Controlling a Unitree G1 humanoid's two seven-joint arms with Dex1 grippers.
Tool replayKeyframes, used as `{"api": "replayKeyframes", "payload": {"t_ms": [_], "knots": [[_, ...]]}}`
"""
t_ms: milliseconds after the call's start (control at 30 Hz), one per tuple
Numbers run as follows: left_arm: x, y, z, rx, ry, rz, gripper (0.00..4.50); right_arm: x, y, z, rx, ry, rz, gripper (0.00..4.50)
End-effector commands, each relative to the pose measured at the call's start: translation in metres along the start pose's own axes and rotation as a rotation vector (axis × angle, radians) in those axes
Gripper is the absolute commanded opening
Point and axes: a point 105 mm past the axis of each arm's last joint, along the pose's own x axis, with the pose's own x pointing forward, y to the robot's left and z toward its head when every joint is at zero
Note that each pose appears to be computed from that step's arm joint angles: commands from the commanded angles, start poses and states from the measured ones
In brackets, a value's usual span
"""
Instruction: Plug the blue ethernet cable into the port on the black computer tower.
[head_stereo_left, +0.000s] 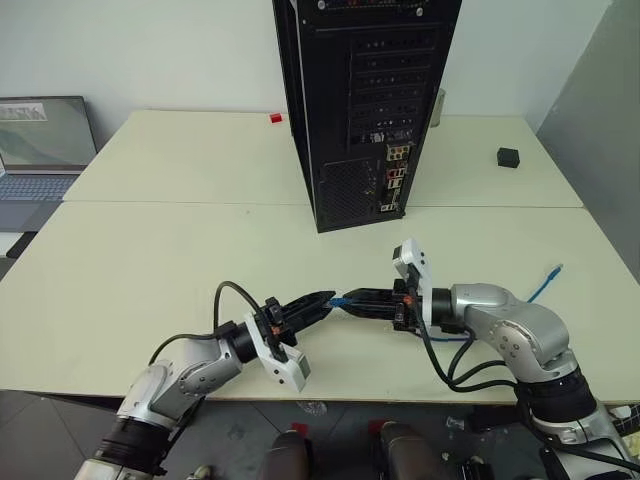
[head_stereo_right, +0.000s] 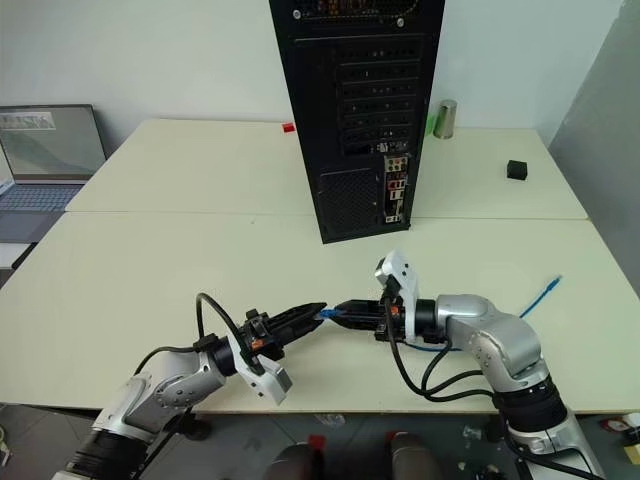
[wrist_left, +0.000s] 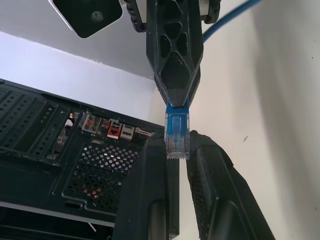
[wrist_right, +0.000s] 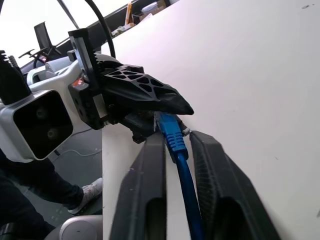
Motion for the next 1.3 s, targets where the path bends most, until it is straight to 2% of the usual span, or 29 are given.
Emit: {"api": "replayKeyframes", "payload": {"t_ms": [33, 400, 467, 500, 700, 767, 900, 1000, 1033, 1167, 1300], "knots": [[0.0, 0.009, 0.004, 0.021, -0.02, 0.038, 0.27, -0.003, 0.0, 0.011, -0.056, -0.024, -0.007, 0.02], [0.002, 0.003, 0.006, 0.003, -0.029, 0.022, 0.27, -0.004, -0.002, 0.01, -0.043, -0.012, -0.007, 0.0], [0.002, 0.002, 0.006, -0.043, -0.032, 0.018, 0.98, -0.005, -0.003, 0.009, -0.043, -0.005, -0.007, 0.0], [0.002, 0.002, 0.006, -0.059, -0.032, 0.017, 1.05, -0.005, -0.003, 0.008, -0.043, -0.001, -0.007, 0.0], [0.001, 0.005, 0.001, -0.16, 0.003, 0.023, 2.42, -0.009, -0.005, 0.009, -0.05, 0.006, -0.015, 0.0], [0.002, 0.011, -0.003, -0.203, 0.028, 0.05, 2.71, -0.013, -0.008, 0.011, -0.06, 0.002, -0.033, 0.0], [0.006, 0.021, -0.015, -0.424, 0.106, 0.13, 3.47, -0.026, -0.019, 0.022, -0.102, -0.033, -0.112, 0.0], [0.01, 0.017, -0.031, -0.875, 0.225, 0.207, 3.99, -0.039, -0.03, 0.038, -0.159, -0.095, -0.229, 0.0], [0.012, 0.017, -0.031, -0.977, 0.23, 0.211, 3.99, -0.042, -0.032, 0.043, -0.169, -0.12, -0.264, 0.0], [0.021, 0.025, -0.021, -1.102, 0.209, 0.174, 4.0, -0.045, -0.034, 0.052, -0.201, -0.172, -0.339, 0.0], [0.03, 0.034, -0.022, -1.186, 0.238, 0.178, 4.0, -0.047, -0.039, 0.062, -0.255, -0.223, -0.471, 0.0]]}}
